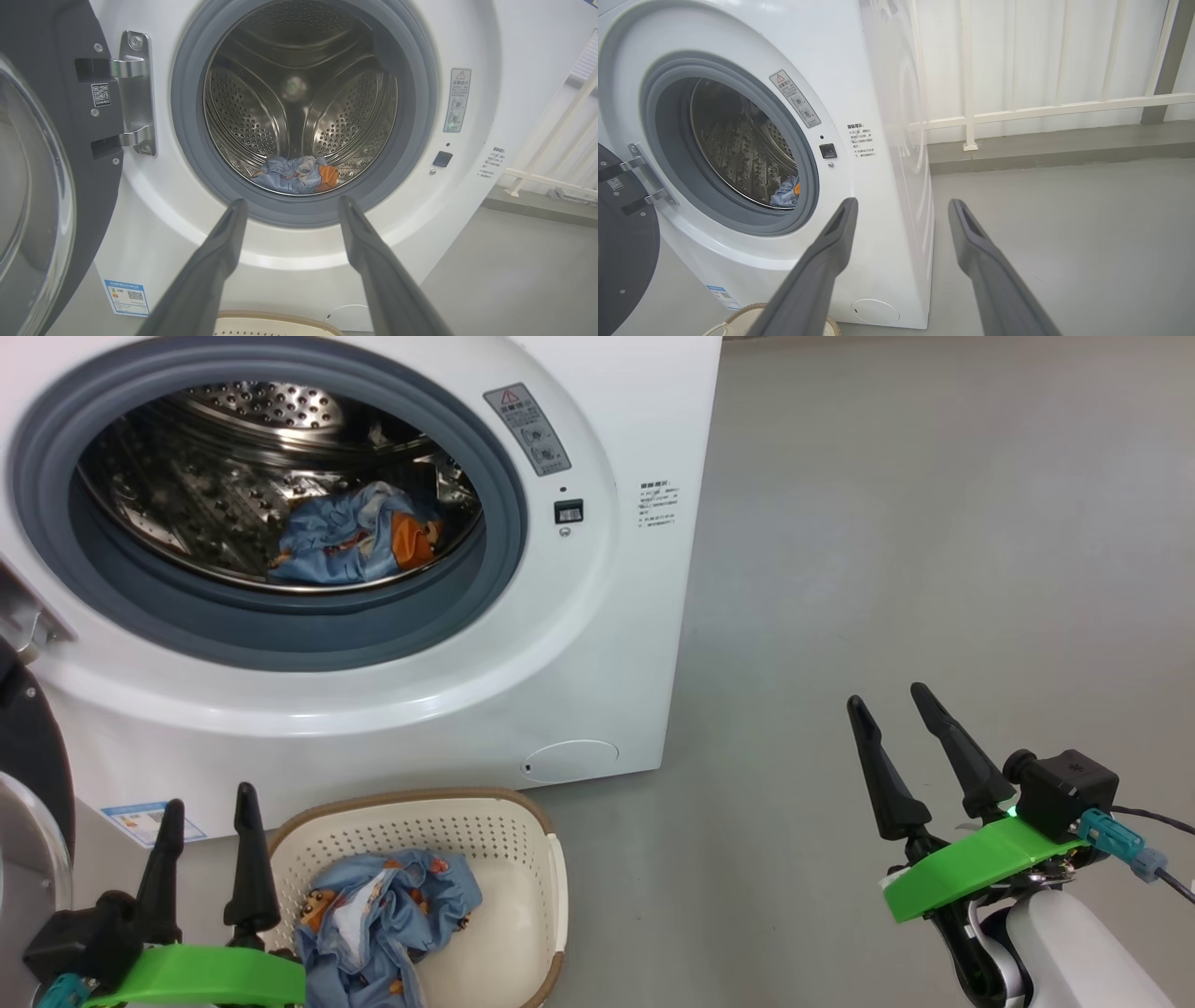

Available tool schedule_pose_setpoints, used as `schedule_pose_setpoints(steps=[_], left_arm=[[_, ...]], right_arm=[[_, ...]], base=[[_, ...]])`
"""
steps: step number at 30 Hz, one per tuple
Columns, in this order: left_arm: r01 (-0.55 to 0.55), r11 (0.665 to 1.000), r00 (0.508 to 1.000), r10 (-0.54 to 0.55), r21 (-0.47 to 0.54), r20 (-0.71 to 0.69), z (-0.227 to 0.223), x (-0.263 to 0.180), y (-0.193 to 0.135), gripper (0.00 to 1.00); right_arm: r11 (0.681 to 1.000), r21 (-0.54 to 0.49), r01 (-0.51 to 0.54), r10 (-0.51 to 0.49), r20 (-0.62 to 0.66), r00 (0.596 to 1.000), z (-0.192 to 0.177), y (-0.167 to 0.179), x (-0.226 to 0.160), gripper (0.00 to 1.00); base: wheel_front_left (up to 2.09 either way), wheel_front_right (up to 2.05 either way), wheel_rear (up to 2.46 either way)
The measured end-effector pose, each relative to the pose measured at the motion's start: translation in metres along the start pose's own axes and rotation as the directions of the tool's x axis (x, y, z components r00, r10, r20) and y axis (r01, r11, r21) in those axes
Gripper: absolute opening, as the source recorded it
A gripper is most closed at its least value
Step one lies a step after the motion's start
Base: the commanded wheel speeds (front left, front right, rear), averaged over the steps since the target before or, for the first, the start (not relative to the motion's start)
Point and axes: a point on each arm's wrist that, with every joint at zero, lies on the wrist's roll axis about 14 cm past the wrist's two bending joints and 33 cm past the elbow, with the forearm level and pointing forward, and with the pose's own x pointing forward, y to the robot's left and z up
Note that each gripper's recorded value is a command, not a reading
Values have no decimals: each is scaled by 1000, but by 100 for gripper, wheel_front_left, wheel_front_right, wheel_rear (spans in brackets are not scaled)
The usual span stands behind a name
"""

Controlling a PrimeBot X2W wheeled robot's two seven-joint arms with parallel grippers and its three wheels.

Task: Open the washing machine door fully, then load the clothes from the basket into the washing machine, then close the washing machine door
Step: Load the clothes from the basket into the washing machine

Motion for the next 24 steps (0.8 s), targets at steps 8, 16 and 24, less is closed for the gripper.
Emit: schedule_pose_setpoints(steps=[8,16,24], left_arm=[[-3,1000,1000,3,4,1,0,0,1,100],[-5,1000,1000,5,3,-6,-3,1,2,100],[-4,1000,1000,4,3,-19,-7,2,2,100]], right_arm=[[1000,0,0,0,1,1000,0,0,0,100],[1000,0,4,-4,-4,1000,-1,-1,0,100],[1000,0,9,-9,-10,1000,-4,-3,0,100]], base=[[0,0,0],[0,0,0],[0,0,0]])
